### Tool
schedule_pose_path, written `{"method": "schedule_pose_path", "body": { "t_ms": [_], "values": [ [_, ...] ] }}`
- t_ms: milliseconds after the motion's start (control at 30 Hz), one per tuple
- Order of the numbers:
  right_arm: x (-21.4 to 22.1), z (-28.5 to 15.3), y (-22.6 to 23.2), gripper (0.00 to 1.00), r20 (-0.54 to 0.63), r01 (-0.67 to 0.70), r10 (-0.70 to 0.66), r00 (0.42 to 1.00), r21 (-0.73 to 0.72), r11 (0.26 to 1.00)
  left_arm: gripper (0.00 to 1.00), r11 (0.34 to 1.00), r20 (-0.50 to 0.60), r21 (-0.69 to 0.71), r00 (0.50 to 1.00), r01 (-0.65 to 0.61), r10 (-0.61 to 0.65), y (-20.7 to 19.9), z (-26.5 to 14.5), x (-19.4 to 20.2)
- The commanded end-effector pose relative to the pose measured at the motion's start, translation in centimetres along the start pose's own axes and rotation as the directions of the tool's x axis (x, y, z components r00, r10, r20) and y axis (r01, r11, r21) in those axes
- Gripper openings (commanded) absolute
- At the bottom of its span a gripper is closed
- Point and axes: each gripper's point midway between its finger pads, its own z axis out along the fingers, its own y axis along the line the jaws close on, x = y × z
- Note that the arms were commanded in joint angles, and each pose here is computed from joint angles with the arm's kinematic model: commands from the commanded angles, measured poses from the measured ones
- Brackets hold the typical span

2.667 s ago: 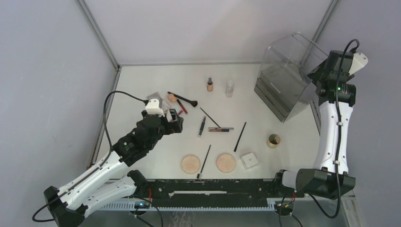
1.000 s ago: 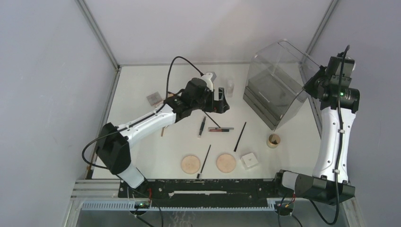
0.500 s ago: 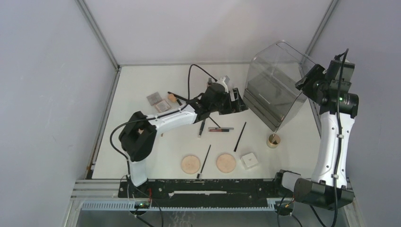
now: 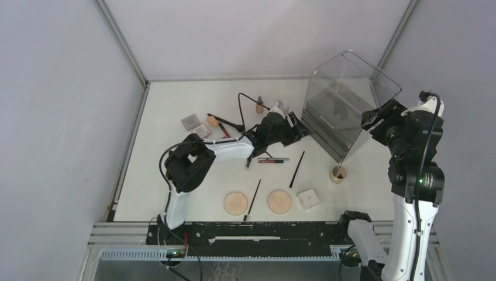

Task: Organize the makeup
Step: Move the storage box to the center of the board.

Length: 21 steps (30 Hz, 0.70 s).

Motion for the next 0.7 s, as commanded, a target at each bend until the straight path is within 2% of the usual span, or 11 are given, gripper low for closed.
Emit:
{"method": "schedule_pose_path", "body": {
  "t_ms": [0,233,433,667],
  "values": [
    [-1.6,-1.1,2.0,0.7,0.089,0.015,-0.008,0.996,-0.082,0.997,0.72,0.995,0.039,0.094,0.999,0.032,-0.036,-3.0,1.3,-0.4],
    [-2.1,-3.0,3.0,0.7,0.134,0.034,-0.017,0.991,-0.131,0.991,0.7,0.989,0.092,0.125,0.992,0.072,-0.084,-2.9,3.2,-1.2],
    [-2.0,-3.1,3.2,0.7,0.131,0.042,-0.023,0.991,-0.139,0.989,0.57,0.986,0.104,0.104,0.984,0.133,-0.144,-1.4,4.6,-0.9],
    [-1.8,-3.2,3.6,0.7,0.121,0.066,-0.047,0.992,-0.158,0.985,0.52,0.974,0.053,0.121,0.979,0.191,-0.199,-1.3,6.0,0.5]
  ]
}}
